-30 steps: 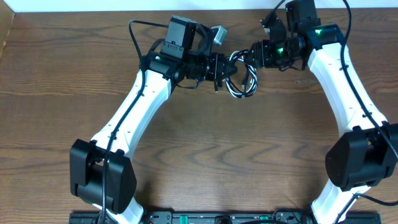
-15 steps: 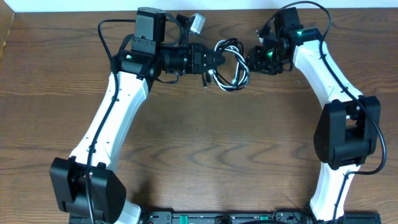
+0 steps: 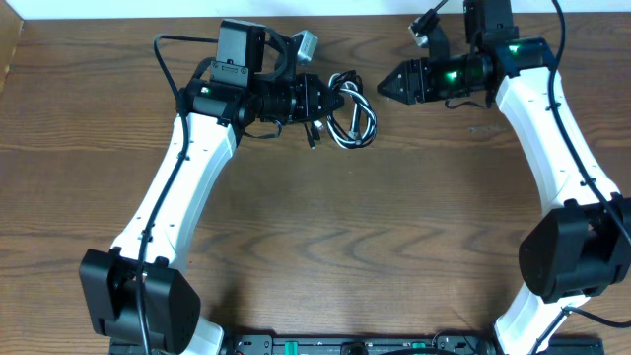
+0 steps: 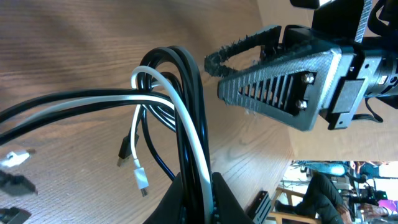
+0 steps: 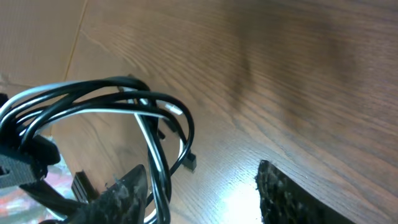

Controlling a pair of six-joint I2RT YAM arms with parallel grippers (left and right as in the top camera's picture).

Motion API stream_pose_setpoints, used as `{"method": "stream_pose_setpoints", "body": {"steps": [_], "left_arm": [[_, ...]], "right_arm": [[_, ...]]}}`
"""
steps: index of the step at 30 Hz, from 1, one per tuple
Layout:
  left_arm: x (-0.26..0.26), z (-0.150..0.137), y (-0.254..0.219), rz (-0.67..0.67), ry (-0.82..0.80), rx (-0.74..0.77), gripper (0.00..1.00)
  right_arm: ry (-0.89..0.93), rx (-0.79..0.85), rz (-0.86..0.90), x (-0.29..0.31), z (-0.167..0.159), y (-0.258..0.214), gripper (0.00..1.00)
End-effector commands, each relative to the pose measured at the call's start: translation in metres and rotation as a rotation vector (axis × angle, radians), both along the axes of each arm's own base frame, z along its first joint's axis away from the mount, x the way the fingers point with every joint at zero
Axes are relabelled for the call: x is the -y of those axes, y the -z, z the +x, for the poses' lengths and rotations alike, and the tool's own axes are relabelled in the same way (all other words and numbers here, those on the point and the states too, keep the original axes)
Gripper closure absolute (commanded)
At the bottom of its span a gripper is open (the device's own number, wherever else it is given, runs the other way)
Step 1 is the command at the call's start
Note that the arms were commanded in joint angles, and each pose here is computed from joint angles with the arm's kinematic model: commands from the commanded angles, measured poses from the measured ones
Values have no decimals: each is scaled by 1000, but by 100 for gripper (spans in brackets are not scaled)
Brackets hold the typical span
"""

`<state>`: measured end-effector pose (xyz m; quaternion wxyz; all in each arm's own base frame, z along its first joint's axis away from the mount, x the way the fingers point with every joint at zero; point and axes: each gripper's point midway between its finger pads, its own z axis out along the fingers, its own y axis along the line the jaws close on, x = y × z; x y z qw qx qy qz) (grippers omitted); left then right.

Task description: Untangle cables

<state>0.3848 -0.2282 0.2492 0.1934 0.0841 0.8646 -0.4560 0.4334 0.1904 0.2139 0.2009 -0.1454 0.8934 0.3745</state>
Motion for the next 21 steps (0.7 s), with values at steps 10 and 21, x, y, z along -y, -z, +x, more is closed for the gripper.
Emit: {"method": "stream_pose_setpoints", "body": {"steps": [10,21], "left_arm": [[-2,1,-6,-14,-29,-10,93],[-73,40,-14,-44,-237,-17,93]], "right_arm": [[36,-151,-161,-30,-8,64,42],[489,-398,-431,85,10,129,41]]}}
